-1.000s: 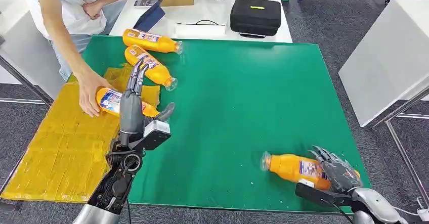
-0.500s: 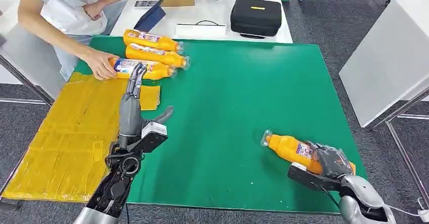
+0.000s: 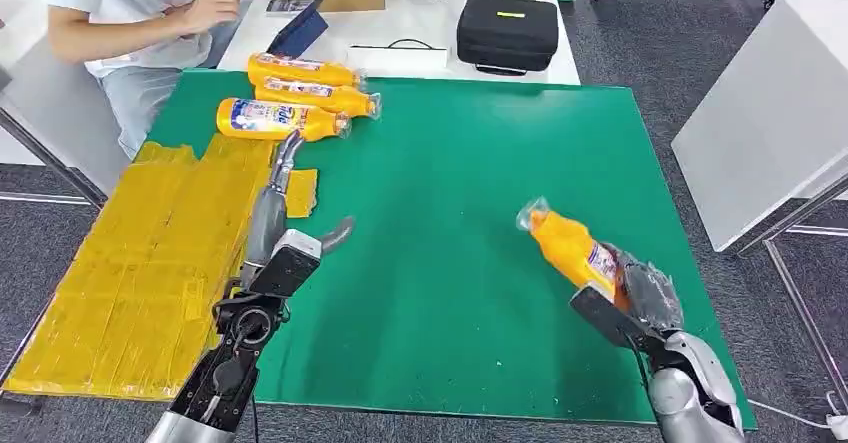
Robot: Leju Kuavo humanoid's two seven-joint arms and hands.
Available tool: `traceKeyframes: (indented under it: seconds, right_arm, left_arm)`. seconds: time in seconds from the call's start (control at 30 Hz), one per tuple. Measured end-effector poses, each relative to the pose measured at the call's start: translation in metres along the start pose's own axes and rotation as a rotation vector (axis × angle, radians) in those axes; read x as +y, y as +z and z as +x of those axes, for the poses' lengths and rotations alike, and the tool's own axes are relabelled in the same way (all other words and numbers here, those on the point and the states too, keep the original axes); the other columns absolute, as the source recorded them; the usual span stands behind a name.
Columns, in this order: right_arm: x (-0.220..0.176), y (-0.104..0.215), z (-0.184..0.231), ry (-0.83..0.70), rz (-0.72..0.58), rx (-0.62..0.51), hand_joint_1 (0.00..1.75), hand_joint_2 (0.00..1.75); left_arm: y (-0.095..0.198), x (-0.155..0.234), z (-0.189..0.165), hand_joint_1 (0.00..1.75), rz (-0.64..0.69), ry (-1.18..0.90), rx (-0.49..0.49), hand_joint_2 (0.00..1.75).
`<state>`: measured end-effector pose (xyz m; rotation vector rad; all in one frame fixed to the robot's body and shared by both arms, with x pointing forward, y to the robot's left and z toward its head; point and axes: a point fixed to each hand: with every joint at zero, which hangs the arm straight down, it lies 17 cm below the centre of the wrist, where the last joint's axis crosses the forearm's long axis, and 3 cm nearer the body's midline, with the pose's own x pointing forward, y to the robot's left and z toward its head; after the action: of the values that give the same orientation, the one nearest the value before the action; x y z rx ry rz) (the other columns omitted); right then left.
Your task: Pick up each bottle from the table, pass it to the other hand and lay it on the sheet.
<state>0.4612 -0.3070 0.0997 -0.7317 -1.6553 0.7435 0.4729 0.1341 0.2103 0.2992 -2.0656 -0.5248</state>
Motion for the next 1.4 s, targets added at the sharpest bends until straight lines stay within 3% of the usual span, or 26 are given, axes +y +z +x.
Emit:
traceKeyframes:
  seconds: [0.23, 0.43, 0.77, 1.03, 1.4]
  right_arm:
    - [-0.037, -0.037, 0.059, -0.307, -0.255, -0.106, 1.75, 1.75]
    - [-0.032, -0.066, 0.106, -0.476, -0.296, -0.176, 1.75, 1.75]
    - [0.034, -0.091, 0.191, -0.658, -0.104, -0.276, 1.75, 1.75]
    - [0.098, -0.069, 0.272, -0.755, 0.182, -0.418, 1.75, 1.75]
    - [0.139, -0.038, 0.324, -0.682, 0.377, -0.549, 1.75, 1.75]
  left_arm:
    - [-0.008, -0.033, 0.019, 0.0, -0.133, 0.157, -0.018, 1.75]
    - [-0.017, -0.055, 0.029, 0.0, -0.231, 0.273, -0.005, 1.75]
    - [-0.023, -0.072, 0.03, 0.0, -0.294, 0.361, 0.02, 1.75]
    - [-0.027, -0.074, 0.02, 0.0, -0.305, 0.407, 0.05, 1.75]
    - [-0.019, -0.071, 0.003, 0.0, -0.303, 0.452, 0.072, 1.75]
